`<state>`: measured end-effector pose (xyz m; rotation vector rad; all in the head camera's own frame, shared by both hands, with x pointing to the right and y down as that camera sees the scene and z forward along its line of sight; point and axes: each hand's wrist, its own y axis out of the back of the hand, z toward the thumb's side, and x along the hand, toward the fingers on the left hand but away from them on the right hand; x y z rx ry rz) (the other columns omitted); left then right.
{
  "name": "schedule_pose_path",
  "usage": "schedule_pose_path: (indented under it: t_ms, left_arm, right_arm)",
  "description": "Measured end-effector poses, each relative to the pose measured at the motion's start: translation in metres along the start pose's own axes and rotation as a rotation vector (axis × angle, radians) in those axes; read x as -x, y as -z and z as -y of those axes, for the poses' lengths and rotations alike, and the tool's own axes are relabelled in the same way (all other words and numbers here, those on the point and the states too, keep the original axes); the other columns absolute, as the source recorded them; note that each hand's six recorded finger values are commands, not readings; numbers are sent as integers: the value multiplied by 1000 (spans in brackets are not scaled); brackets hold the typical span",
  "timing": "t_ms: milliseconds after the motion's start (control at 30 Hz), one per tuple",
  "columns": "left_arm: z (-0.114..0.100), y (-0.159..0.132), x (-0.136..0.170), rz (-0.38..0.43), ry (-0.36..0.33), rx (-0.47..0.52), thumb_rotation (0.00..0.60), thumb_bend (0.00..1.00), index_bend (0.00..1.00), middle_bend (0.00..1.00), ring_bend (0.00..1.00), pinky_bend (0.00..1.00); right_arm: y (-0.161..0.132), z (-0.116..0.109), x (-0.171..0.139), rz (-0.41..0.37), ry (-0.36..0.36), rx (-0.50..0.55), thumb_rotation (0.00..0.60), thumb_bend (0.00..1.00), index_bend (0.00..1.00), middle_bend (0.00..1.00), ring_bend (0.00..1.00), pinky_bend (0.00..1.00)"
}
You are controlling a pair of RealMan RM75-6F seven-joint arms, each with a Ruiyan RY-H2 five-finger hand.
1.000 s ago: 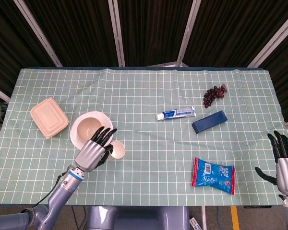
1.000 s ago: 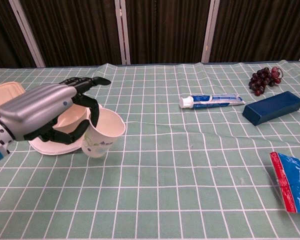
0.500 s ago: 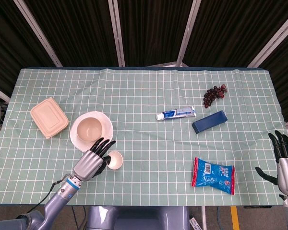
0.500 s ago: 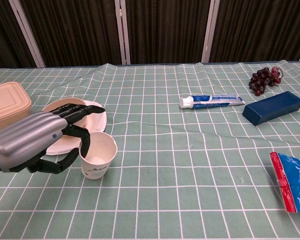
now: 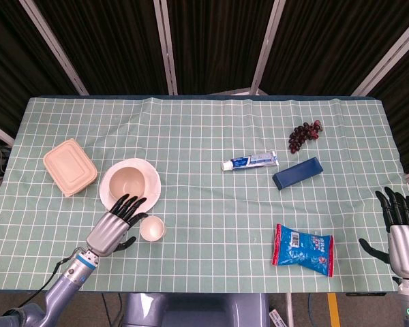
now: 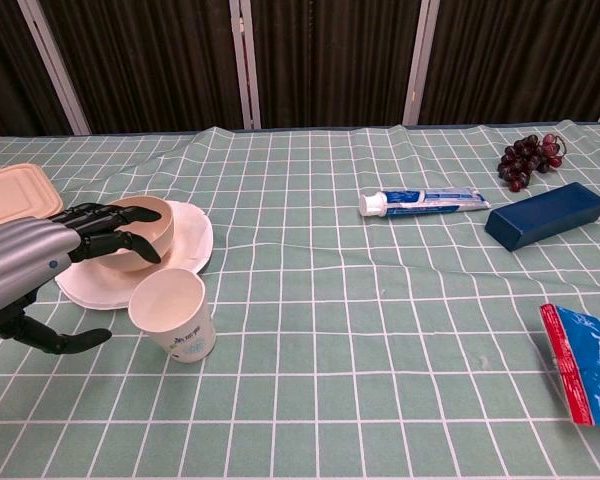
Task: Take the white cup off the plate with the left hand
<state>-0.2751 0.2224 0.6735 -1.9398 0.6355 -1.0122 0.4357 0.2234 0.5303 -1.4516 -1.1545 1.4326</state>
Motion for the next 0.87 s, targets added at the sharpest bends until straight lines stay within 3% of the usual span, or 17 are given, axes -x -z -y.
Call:
schedule_pose_path:
  t_ms: [233, 400, 600, 767, 867]
  left_arm:
    - [-16, 8, 5, -27, -46, 16, 600, 251, 98, 0, 0, 0]
    - [-35, 24, 20, -85, -96, -71, 600, 224, 85, 0, 0, 0]
    - [-65, 58, 63, -251, -172, -179, 600, 69, 2, 0, 0, 0]
    - [-73, 93, 109, -416, -143, -223, 600, 34, 0, 0, 0, 0]
    - [-85, 108, 131, -475, -151, -228, 600, 33, 0, 0, 0, 0]
  right_arm:
    - [1, 1, 1, 1, -4, -6, 600, 39, 27, 0, 0, 0]
    - [4, 5, 2, 3, -22, -12, 600, 38, 27, 0, 0, 0]
    - [4, 12, 5, -4, -51, -32, 600, 37, 26, 0, 0, 0]
    - [0, 20, 6, -17, -70, -64, 600, 35, 26, 0, 0, 0]
    - [-3, 21, 5, -32, -63, -69, 600, 34, 26, 0, 0, 0]
